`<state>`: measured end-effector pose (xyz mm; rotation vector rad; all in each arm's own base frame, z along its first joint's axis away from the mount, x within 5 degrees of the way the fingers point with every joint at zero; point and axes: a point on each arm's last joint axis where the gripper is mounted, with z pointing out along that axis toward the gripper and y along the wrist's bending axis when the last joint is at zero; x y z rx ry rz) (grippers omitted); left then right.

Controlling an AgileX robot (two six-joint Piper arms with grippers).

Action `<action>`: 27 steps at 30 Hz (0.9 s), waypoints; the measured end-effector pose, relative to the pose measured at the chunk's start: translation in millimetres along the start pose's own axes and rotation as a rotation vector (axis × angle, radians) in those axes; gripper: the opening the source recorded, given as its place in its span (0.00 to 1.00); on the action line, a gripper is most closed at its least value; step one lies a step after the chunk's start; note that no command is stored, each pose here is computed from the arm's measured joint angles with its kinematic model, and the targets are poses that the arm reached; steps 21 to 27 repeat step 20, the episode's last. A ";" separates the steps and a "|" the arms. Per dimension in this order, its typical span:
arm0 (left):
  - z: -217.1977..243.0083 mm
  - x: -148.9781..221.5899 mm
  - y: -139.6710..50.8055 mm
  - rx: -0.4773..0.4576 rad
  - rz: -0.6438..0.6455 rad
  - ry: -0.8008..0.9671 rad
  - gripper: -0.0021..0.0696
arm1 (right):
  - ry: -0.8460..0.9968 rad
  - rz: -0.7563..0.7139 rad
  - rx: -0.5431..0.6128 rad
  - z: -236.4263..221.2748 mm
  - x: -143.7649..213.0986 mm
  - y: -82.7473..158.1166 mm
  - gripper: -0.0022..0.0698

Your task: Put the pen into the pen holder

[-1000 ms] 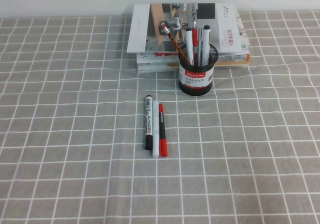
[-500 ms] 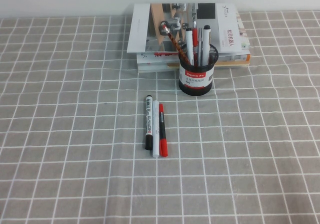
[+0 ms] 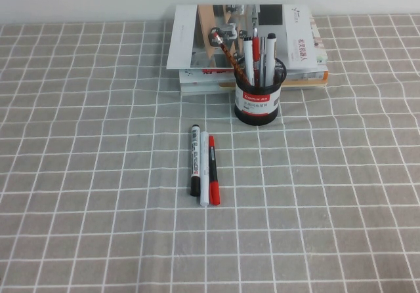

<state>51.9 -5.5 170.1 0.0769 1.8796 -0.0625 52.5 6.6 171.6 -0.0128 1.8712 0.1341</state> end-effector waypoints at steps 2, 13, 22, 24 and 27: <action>0.0 0.0 0.0 0.000 0.000 0.000 0.02 | 0.002 0.002 -0.001 0.0 0.2 0.1 0.01; 0.0 0.0 0.0 0.000 0.000 0.000 0.02 | 0.006 0.008 -0.051 -0.1 0.4 3.1 0.01; 0.0 0.0 0.0 0.000 0.000 0.000 0.02 | 0.009 0.001 -0.073 -0.2 0.6 4.3 0.01; 0.0 0.0 0.0 0.000 0.000 0.000 0.02 | 0.009 0.001 -0.073 -0.2 0.6 4.3 0.01; 0.0 0.0 0.0 0.000 0.000 0.000 0.02 | 0.009 0.001 -0.073 -0.2 0.6 4.3 0.01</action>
